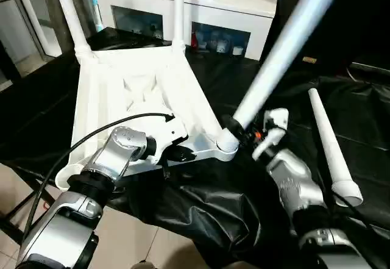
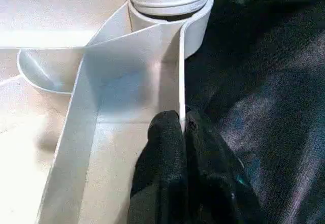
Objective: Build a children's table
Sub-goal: Insert table leg to table base
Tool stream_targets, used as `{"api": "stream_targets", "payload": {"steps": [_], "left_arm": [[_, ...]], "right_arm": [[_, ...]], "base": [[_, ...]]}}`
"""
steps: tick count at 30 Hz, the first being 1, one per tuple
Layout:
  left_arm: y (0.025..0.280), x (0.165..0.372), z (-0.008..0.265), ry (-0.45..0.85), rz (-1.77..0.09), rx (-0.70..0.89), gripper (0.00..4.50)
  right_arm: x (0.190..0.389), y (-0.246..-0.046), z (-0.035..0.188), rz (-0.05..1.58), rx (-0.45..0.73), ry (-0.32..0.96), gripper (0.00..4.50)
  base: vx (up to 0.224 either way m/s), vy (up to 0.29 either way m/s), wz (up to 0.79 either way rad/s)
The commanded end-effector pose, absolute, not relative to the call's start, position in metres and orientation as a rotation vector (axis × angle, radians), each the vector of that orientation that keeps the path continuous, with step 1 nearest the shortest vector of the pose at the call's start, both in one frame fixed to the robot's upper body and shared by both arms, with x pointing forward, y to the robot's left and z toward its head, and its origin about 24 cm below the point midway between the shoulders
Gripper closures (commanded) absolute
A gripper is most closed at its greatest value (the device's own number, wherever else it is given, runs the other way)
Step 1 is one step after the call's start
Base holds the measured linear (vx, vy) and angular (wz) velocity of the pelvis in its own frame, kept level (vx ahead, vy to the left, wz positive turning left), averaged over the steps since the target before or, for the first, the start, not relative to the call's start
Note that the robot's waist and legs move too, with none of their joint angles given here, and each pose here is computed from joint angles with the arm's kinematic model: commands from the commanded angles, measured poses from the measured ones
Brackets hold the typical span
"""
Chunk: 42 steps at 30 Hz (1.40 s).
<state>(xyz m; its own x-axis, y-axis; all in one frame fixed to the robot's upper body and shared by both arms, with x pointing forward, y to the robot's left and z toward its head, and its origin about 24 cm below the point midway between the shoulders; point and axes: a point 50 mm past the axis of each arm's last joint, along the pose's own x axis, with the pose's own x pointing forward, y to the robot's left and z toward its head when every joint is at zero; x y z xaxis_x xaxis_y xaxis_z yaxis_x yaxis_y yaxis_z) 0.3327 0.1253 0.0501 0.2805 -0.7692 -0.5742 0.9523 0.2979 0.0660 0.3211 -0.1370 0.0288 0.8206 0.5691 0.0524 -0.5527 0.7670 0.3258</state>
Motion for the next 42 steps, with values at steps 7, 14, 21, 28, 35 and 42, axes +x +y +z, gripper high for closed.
{"api": "stream_targets", "payload": {"steps": [7, 14, 21, 28, 35, 42], "left_arm": [[0.133, 0.343, 0.065, 0.424, -1.133, 0.462, 4.50], [0.133, 0.342, 0.064, 0.422, -1.131, 0.457, 4.50], [0.134, 0.340, 0.062, 0.421, -1.126, 0.451, 4.50], [0.133, 0.337, 0.062, 0.413, -1.160, 0.447, 4.50], [0.132, 0.330, 0.061, 0.417, -1.242, 0.469, 4.50], [0.134, 0.328, 0.062, 0.419, -1.249, 0.475, 4.50]], "right_arm": [[0.301, -0.156, 0.002, 0.592, 0.178, 0.200, 2.64], [0.303, -0.146, 0.011, 0.688, 0.094, 0.183, 2.64], [0.301, -0.141, 0.014, 0.773, 0.059, 0.177, 2.64], [0.305, -0.138, 0.016, 0.816, 0.020, 0.217, 2.64], [0.320, -0.120, 0.022, 0.924, -0.047, 0.286, 2.64], [0.319, -0.115, 0.018, 1.009, -0.051, 0.327, 2.64]], "base": [[0.000, 0.000, 0.00], [0.000, 0.000, 0.00], [0.000, 0.000, 0.00], [0.000, 0.000, 0.00], [0.000, 0.000, 0.00], [0.000, 0.000, 0.00]]}}
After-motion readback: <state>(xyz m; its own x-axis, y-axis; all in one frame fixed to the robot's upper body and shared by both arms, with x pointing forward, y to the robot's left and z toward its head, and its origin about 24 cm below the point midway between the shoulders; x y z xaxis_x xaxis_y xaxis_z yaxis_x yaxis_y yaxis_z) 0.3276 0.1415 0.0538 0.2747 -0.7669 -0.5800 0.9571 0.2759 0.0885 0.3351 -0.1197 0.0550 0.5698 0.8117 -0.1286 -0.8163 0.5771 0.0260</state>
